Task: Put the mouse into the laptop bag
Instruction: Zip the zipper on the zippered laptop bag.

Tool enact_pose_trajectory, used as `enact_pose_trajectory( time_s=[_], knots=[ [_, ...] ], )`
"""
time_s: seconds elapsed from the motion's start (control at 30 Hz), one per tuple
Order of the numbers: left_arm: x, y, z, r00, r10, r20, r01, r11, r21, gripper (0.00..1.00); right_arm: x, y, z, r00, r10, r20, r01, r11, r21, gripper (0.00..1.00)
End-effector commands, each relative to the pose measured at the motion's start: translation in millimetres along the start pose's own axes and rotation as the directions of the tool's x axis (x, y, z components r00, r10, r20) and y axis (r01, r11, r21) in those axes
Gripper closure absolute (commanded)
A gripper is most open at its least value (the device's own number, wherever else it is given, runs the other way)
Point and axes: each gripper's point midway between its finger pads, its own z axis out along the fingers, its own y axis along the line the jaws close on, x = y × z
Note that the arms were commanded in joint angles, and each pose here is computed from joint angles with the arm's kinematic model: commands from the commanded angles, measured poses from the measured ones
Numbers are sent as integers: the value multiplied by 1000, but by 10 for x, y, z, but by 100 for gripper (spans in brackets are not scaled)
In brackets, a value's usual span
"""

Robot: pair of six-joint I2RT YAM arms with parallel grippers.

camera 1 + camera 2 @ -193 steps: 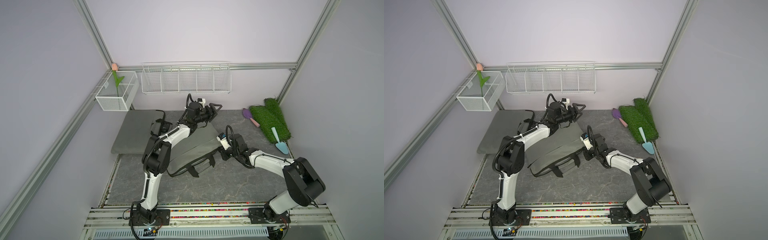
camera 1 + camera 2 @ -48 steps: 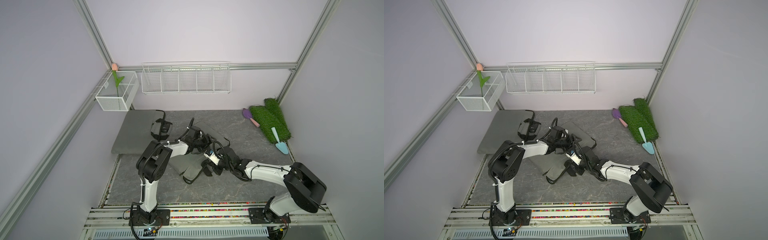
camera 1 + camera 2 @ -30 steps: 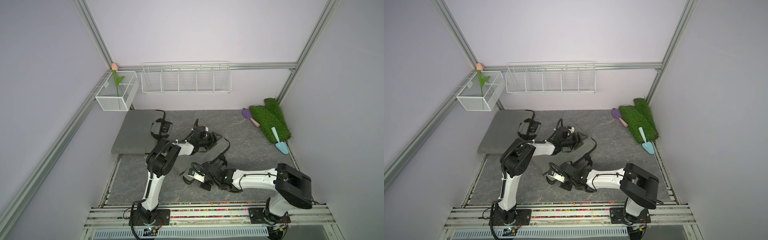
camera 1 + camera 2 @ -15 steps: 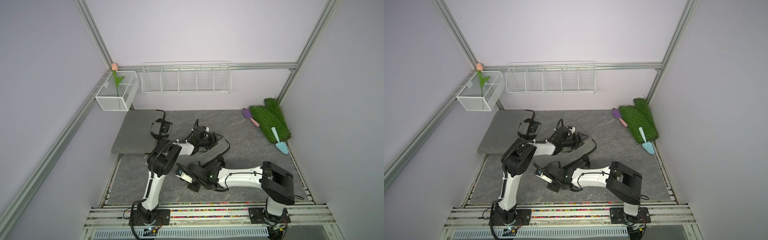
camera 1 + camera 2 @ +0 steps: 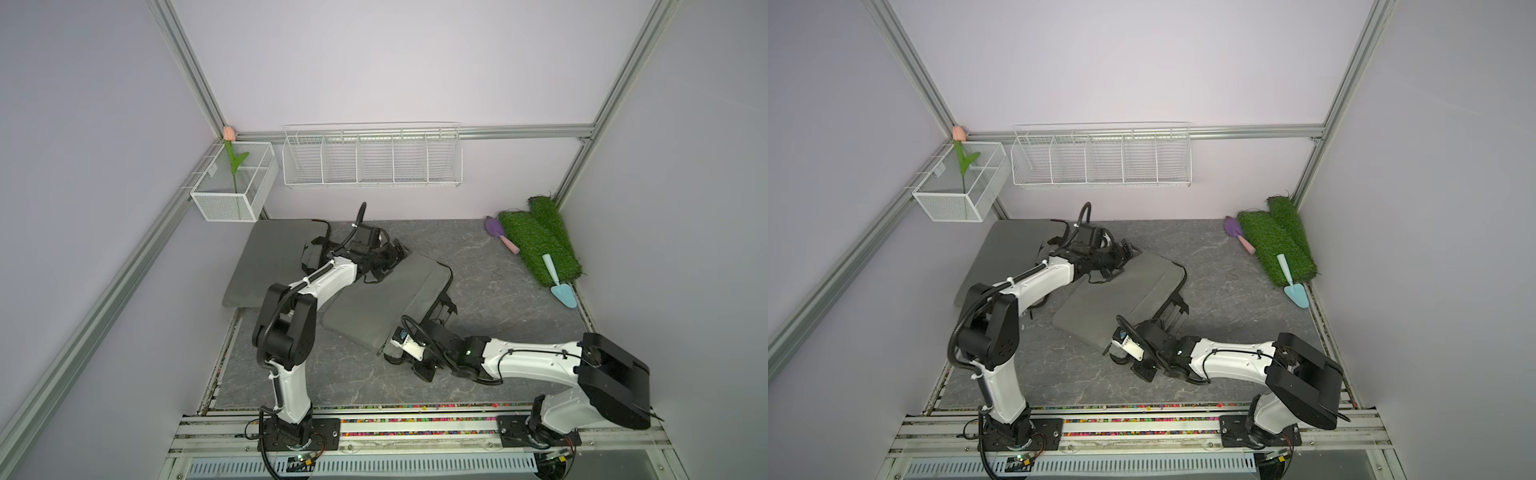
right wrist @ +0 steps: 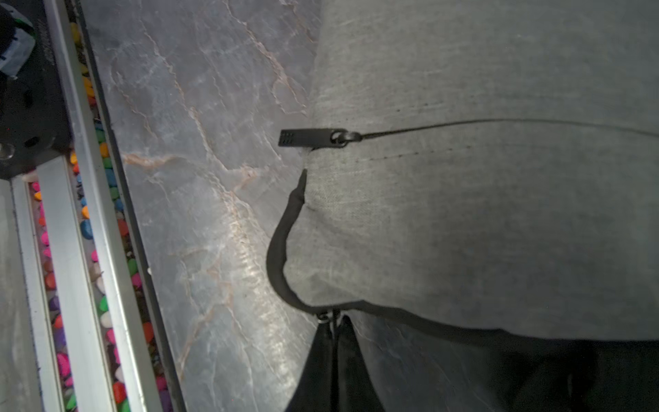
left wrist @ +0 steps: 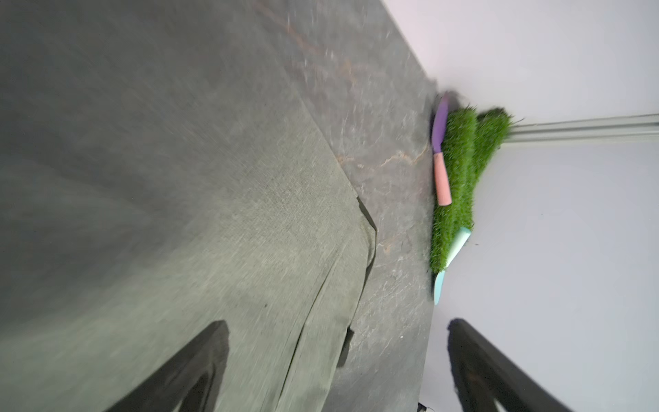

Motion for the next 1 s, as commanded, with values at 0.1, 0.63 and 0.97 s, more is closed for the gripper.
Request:
enact_pose_trajectory(
  time_s=[0.1, 0.63, 0.97],
  knots=[
    [-188, 1193, -432, 995, -83, 57, 94, 965, -245, 4, 81, -331, -157, 995, 90, 45, -91, 996, 25, 93],
    [203, 1898, -800, 997, -25, 74, 57, 884, -463, 5, 314, -1021, -269, 948, 315, 42, -317, 938, 137, 93],
    [525, 1903, -252, 998, -54, -32, 42, 953, -301, 6, 345, -929, -172, 945, 325, 34, -327, 937, 123, 93]
  ],
)
